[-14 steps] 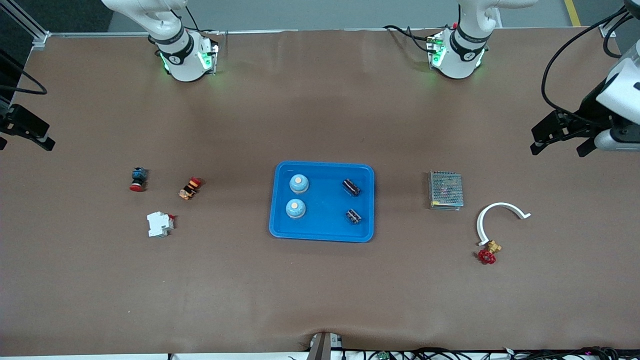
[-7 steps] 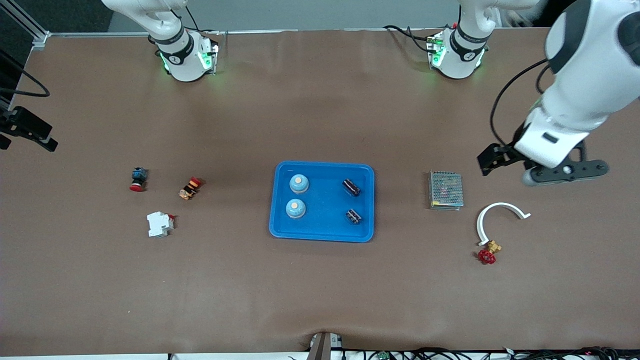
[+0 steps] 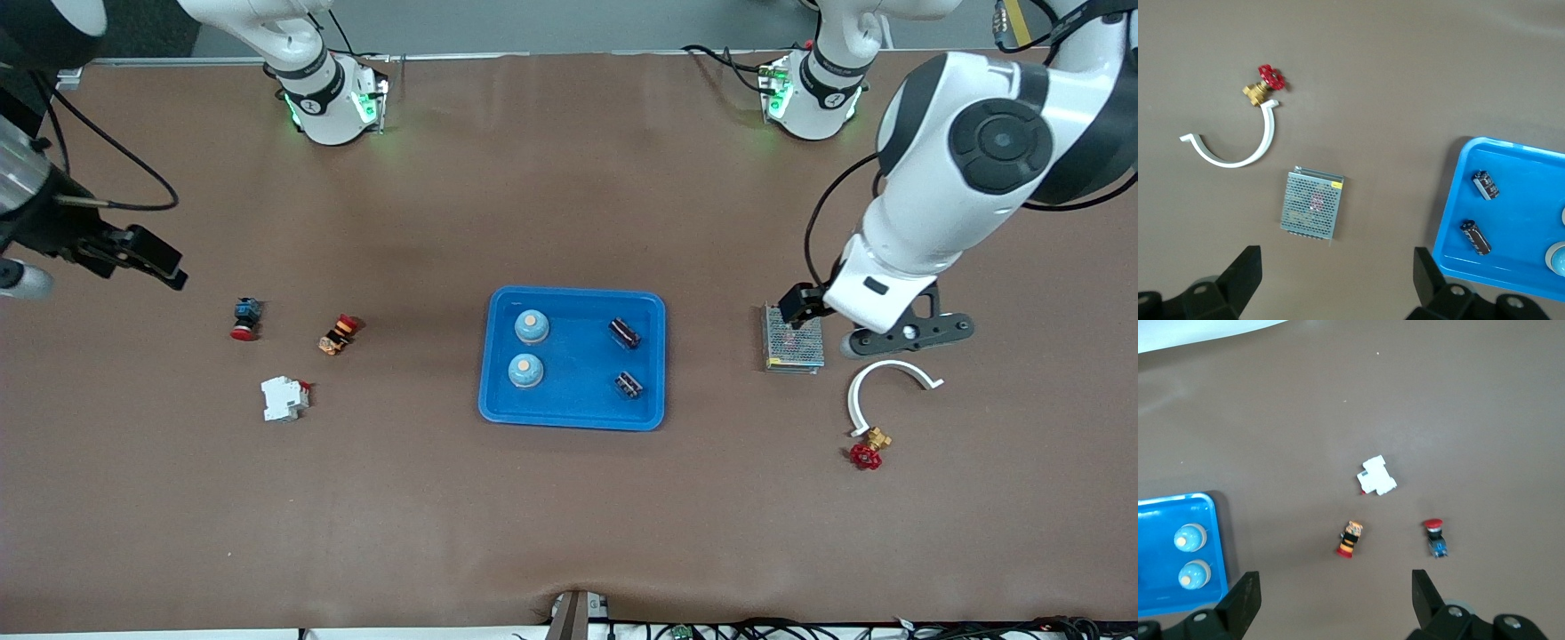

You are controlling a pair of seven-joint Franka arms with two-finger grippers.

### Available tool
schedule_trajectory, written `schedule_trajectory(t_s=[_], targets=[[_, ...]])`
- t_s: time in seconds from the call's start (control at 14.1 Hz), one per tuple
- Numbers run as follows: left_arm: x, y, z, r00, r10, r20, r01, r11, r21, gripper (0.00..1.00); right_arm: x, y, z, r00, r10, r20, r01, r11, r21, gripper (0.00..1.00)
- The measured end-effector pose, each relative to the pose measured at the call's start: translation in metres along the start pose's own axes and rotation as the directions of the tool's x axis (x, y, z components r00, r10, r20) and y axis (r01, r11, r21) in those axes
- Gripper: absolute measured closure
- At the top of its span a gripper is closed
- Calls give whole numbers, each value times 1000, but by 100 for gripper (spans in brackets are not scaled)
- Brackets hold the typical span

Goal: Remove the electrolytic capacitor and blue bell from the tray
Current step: 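Move the right gripper to the bells while the left gripper reaches the capacitors, then grasp a bell with the right gripper while the left gripper grasps a capacitor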

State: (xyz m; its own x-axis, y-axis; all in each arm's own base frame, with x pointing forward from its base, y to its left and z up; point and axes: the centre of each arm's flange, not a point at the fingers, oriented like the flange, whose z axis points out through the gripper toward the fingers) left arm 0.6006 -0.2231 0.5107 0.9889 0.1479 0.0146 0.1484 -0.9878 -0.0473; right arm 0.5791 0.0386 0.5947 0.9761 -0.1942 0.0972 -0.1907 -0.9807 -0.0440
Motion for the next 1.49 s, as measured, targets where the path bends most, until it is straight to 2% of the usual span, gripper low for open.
schedule_trajectory(t_s=[0.28,0.64,0.92,1.13,1.49], targets=[[-1,29,29,1000,-22,15,22,1000,0,0,10,-20,63,1000,-13,18,13,1000,-6,0],[-6,72,75,994,-103,22,103,995,-4,0,2,-112,149,998,15,59,-14,1000,-16,0],[-7,96,98,978,-204,36,205,978,-38,0,-34,-197,200,991,64,119,-67,997,24,0],[-5,107,108,955,-282,90,288,955,-72,0,-72,-253,224,986,85,140,-88,996,13,0],[-25,158,157,922,-372,109,380,922,-71,0,-131,-323,292,986,75,148,-74,997,-10,0]])
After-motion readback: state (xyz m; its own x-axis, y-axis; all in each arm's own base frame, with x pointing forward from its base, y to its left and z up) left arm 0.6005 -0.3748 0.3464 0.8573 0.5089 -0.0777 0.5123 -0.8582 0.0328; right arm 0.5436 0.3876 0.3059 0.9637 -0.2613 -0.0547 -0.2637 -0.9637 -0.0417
